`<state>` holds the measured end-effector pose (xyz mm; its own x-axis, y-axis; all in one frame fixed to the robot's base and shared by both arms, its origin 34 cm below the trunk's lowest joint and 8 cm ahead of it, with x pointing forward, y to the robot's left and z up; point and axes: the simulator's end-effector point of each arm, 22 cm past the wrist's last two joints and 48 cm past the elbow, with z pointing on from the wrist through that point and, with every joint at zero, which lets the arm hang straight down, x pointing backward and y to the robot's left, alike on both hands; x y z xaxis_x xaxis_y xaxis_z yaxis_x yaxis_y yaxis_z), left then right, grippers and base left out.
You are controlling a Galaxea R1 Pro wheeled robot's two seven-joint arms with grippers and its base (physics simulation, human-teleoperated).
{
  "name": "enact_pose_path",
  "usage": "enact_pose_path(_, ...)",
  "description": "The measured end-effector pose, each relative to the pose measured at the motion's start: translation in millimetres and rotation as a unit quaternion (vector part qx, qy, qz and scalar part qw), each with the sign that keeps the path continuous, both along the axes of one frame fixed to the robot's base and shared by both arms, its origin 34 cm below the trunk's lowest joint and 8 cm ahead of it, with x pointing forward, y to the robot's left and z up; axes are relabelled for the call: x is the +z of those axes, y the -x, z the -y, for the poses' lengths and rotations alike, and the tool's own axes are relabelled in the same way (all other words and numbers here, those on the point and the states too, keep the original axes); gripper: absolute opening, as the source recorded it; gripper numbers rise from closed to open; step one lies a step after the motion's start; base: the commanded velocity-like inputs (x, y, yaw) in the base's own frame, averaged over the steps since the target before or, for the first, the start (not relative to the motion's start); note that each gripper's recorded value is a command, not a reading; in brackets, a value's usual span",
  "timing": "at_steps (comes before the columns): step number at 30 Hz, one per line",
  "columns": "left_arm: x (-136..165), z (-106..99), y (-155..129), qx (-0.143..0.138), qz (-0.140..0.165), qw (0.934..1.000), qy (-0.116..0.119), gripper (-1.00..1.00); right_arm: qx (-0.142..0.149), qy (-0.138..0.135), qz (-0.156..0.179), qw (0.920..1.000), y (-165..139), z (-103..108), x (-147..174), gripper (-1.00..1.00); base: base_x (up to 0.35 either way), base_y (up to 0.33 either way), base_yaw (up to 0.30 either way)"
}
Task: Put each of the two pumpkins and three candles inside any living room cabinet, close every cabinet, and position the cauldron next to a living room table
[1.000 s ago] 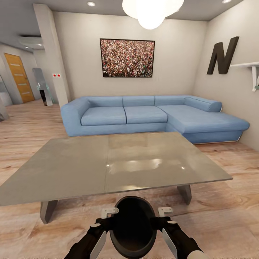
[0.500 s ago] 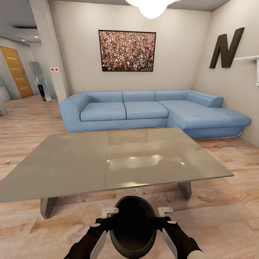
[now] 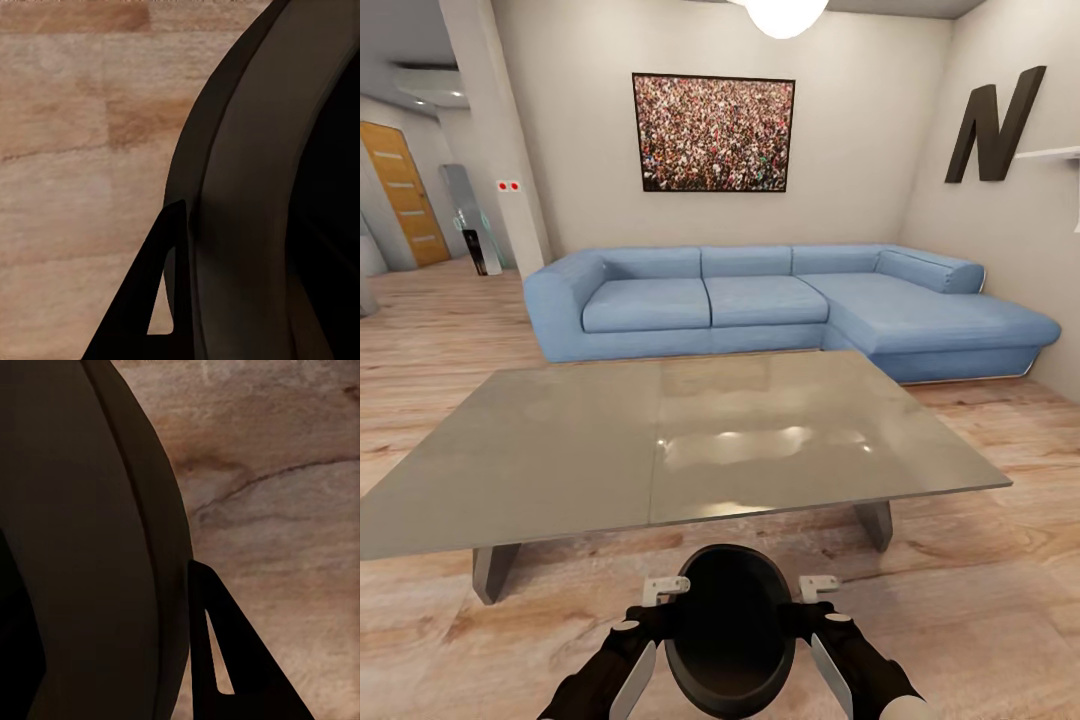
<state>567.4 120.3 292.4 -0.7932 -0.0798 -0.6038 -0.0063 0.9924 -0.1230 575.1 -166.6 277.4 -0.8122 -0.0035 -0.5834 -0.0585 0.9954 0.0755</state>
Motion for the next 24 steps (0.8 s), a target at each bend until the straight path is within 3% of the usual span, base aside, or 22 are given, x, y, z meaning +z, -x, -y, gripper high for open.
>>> enact_pose_path(24, 0.0, 0.1, 0.0, 0.0, 0.0, 1.0, 0.0, -1.0, 0.0, 0.0, 0.0, 1.0, 0.0, 0.1, 0.0, -1.0, 0.053, 0.0, 0.0)
